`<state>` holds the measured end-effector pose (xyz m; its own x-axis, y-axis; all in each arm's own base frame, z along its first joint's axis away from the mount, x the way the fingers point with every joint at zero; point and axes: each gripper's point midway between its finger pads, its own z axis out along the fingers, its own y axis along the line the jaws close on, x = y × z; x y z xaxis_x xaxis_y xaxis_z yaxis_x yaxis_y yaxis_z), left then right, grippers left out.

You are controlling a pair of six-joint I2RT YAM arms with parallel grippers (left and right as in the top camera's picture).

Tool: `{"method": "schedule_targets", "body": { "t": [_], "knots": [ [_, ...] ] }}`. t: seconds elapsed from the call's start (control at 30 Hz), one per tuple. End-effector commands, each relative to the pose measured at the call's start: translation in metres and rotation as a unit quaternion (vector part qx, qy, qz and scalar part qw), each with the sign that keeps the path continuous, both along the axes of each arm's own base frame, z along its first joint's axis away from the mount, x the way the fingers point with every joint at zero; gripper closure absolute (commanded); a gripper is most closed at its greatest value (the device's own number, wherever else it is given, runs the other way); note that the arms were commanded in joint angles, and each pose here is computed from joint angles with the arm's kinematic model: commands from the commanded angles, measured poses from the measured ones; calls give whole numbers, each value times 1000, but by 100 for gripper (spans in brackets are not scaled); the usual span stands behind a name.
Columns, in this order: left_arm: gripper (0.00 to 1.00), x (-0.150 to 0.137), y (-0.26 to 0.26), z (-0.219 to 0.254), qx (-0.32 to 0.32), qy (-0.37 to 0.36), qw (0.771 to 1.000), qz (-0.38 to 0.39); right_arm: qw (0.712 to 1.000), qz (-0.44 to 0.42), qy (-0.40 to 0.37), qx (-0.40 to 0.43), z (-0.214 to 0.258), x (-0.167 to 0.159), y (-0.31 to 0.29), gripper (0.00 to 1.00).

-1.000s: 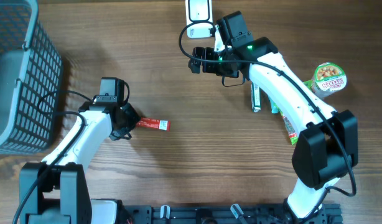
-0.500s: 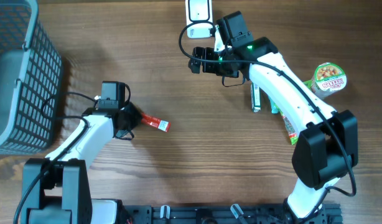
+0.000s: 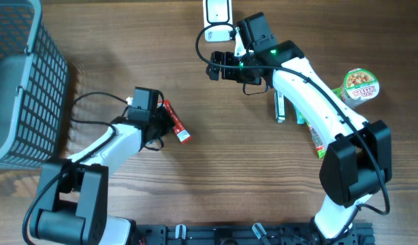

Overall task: Scan the item barcode
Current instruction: 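Lift the red stick with the left gripper and carry it toward center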

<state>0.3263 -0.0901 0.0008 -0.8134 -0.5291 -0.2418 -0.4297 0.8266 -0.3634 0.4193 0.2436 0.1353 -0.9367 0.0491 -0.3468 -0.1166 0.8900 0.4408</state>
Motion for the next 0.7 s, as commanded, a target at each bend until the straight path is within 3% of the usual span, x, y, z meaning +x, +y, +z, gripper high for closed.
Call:
{"method": "schedule_targets", "body": {
  "t": [0.0, 0.2, 0.33, 0.47, 0.5, 0.6, 0.63, 0.67],
  "knots": [
    [93, 3, -4, -2, -6, -6, 1000, 1, 1000, -8, 1, -9, -6, 2, -3, 0],
    [88, 8, -4, 15, -1, -16, 1000, -10, 1000, -8, 1, -9, -6, 2, -3, 0],
    [75, 7, -13, 25, -20, -16, 999, -20, 1000, -8, 2, -9, -6, 2, -3, 0],
    [36, -4, -23, 20, -28, 4, 999, -37, 1000, -8, 2, -9, -6, 2, -3, 0],
    [3, -5, -25, 20, -30, 6, 999, -41, 1000, -7, 1, -9, -6, 2, -3, 0],
    [0, -6, -30, 21, -38, 5, 998, -47, 1000, -8, 2, -9, -6, 2, -3, 0],
    [12, -6, -30, 21, -37, 7, 998, -47, 1000, -8, 2, -9, -6, 2, -3, 0],
    [31, -7, -29, 20, -36, 8, 998, -47, 1000, -7, 1, -9, -6, 2, -3, 0]
  ]
}}
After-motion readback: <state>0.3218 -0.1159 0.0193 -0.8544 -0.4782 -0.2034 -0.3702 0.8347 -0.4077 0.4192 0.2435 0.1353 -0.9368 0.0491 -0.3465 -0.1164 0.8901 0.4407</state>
